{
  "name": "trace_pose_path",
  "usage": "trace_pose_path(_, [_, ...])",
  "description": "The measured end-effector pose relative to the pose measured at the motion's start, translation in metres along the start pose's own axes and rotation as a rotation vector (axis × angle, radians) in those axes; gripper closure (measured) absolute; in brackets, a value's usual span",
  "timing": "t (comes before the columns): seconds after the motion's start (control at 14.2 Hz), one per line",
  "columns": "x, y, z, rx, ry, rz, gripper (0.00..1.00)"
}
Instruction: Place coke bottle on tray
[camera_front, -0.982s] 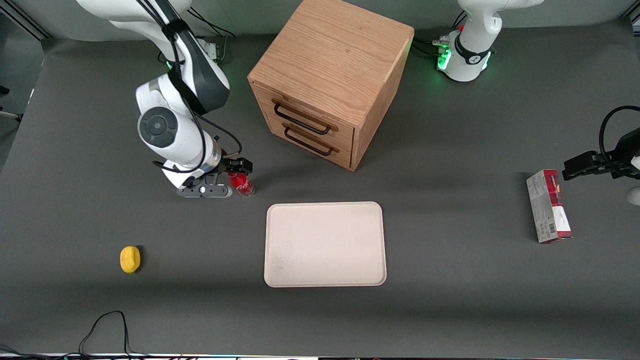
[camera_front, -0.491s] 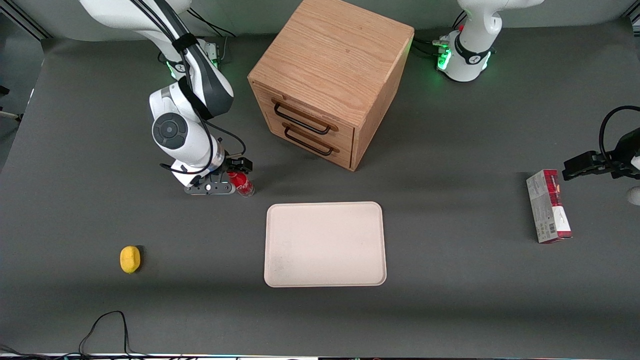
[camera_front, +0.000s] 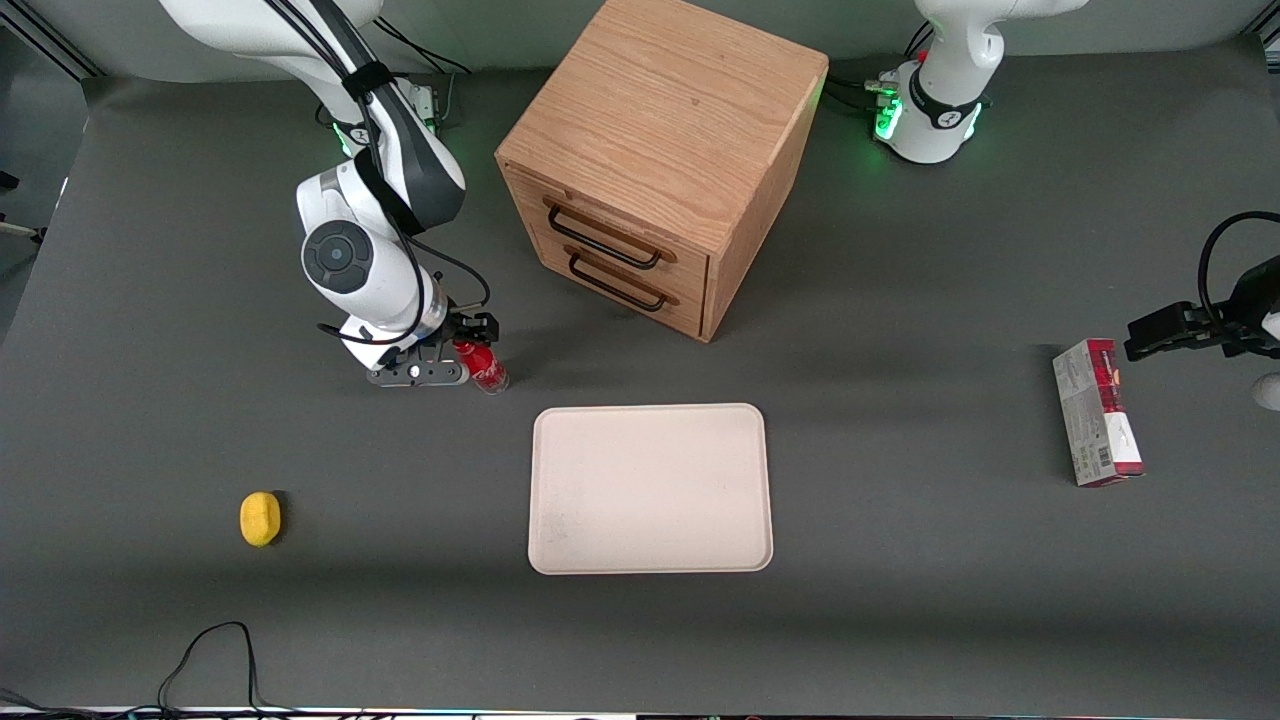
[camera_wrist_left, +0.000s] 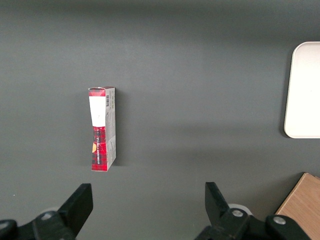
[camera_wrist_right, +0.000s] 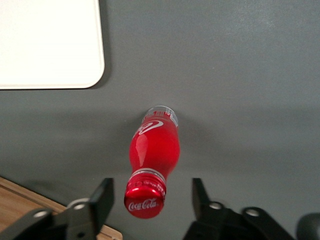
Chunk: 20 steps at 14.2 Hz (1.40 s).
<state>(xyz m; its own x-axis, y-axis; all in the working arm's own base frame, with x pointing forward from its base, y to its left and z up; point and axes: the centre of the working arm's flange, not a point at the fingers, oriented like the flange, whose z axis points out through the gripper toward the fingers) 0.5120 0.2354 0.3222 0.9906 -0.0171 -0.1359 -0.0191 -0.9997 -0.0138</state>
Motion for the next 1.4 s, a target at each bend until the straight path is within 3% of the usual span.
trace_pose_path(0.21, [0.0,0.0,-0.001,0.0,0.001,0.0,0.68])
trace_pose_path(0.7, [0.005,-0.002,-0.017,0.006,0.012,0.004,0.69])
trace_pose_path(0.84, [0.013,-0.006,-0.056,0.002,-0.004,0.008,0.69])
trace_pose_path(1.05, [0.025,-0.002,-0.144,0.011,0.004,0.025,0.69])
trace_pose_path(1.4, [0.044,0.016,-0.268,0.007,-0.035,0.052,0.69])
